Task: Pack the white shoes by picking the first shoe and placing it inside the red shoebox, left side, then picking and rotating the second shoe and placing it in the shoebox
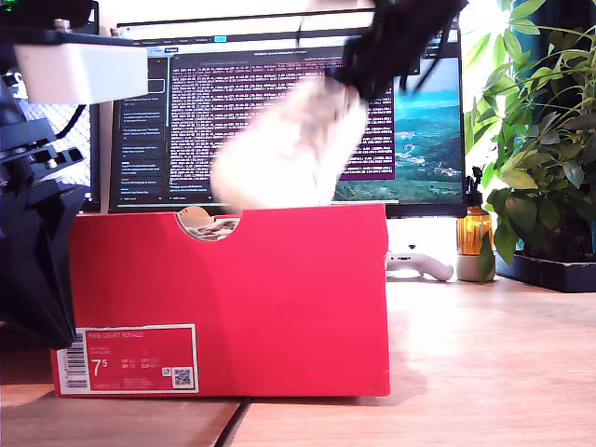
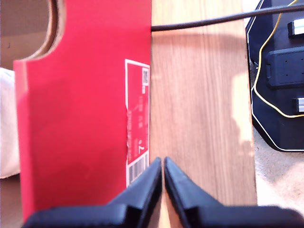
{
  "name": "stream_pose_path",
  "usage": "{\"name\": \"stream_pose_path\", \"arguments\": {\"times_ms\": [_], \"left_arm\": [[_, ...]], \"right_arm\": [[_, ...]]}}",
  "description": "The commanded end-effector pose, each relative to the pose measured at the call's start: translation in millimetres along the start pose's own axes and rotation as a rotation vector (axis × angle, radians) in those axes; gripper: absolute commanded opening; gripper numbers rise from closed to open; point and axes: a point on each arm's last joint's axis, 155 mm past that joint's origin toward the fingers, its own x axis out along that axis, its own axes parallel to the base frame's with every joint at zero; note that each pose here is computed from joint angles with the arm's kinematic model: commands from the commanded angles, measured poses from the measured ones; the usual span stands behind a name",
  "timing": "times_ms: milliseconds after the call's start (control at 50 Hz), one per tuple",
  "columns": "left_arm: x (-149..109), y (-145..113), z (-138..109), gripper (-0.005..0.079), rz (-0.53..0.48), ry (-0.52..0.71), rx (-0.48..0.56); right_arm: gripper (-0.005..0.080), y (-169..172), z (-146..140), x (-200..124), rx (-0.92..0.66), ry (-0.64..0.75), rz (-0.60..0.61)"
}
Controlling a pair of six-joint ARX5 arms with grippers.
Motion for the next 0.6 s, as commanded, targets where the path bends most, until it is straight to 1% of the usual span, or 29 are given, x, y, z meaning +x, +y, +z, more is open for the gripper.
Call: {"name": "stream_pose_path", "arguments": {"times_ms": [0,160,280,420,580], "left_arm": [[1.9,1.1,1.0,-0.0017,-0.003,0.0,-0.01],[1.9,1.1,1.0,-0.0017,-0.003,0.0,-0.01],[1.9,1.1,1.0,-0.0017,-0.003,0.0,-0.01],[1.8,1.1,1.0,-0.0017,-0.003,0.0,-0.01],[1.9,1.0,0.8,-0.0017,-0.003,0.001,-0.011]], "right_arm": [[-0.001,-4.3,11.4,-2.5,-0.014,-0.028,-0.015],[-0.001,3.0,-8.6,7.7,-0.048,0.034,0.008],[-0.001,8.3,-20.5,8.6,-0.073,0.079,0.028],[-0.001,15.9,-34.4,7.8,-0.064,0.142,0.048],[-0.001,30.8,-47.3,7.5,-0.126,0.215,0.084]]}}
